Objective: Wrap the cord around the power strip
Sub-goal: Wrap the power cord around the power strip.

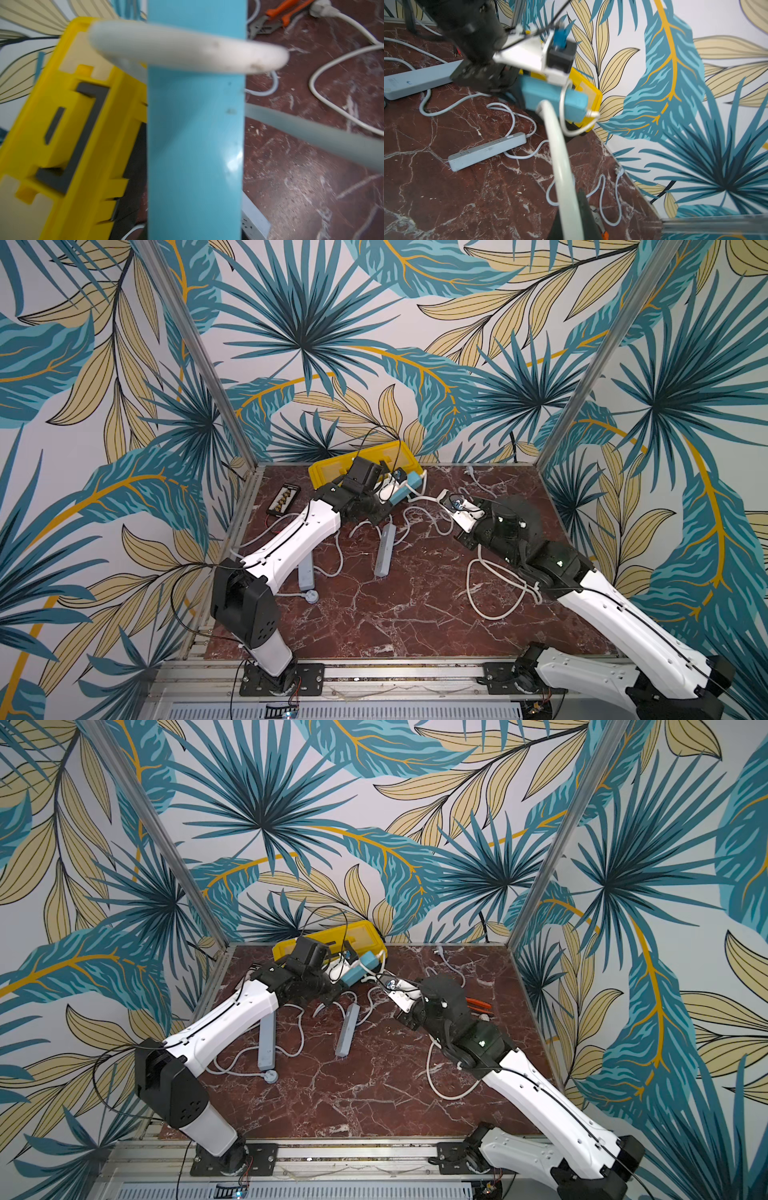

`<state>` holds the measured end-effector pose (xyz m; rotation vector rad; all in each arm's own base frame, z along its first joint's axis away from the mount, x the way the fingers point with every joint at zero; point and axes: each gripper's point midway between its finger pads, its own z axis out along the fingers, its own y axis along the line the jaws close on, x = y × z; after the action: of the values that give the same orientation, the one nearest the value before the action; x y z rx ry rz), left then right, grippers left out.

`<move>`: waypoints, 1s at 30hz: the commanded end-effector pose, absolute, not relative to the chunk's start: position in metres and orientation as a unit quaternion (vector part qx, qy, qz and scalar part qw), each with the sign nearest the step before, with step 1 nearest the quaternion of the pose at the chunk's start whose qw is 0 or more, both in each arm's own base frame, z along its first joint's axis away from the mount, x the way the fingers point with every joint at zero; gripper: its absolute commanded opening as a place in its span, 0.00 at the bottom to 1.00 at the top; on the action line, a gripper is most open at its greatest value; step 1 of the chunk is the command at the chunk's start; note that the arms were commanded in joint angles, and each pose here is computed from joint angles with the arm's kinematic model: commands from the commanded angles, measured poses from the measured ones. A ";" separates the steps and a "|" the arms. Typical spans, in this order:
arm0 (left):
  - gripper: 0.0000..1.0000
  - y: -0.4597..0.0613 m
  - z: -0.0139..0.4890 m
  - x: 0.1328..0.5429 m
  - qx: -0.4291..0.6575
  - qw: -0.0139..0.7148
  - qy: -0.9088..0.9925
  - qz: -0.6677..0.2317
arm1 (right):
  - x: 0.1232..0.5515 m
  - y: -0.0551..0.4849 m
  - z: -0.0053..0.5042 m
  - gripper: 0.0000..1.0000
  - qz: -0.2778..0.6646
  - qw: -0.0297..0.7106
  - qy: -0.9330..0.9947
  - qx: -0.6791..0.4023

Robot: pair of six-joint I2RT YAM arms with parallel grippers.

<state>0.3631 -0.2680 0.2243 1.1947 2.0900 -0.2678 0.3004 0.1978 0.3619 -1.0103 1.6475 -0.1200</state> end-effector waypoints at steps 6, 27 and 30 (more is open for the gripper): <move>0.00 -0.305 0.255 0.259 0.600 0.351 0.663 -0.278 | 0.353 0.208 0.369 0.00 0.050 0.537 0.718 -0.439; 0.00 -0.317 0.400 0.275 0.420 0.443 0.683 -0.400 | 0.364 0.193 0.279 0.78 0.244 0.507 0.782 -0.268; 0.00 -0.316 0.404 0.283 0.400 0.449 0.695 -0.394 | 0.353 0.184 0.272 0.80 0.241 0.516 0.785 -0.244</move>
<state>0.2750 -0.3138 0.3779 1.0691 1.7610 -0.9583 0.3551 0.1897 0.2765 -0.6675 1.8895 0.5709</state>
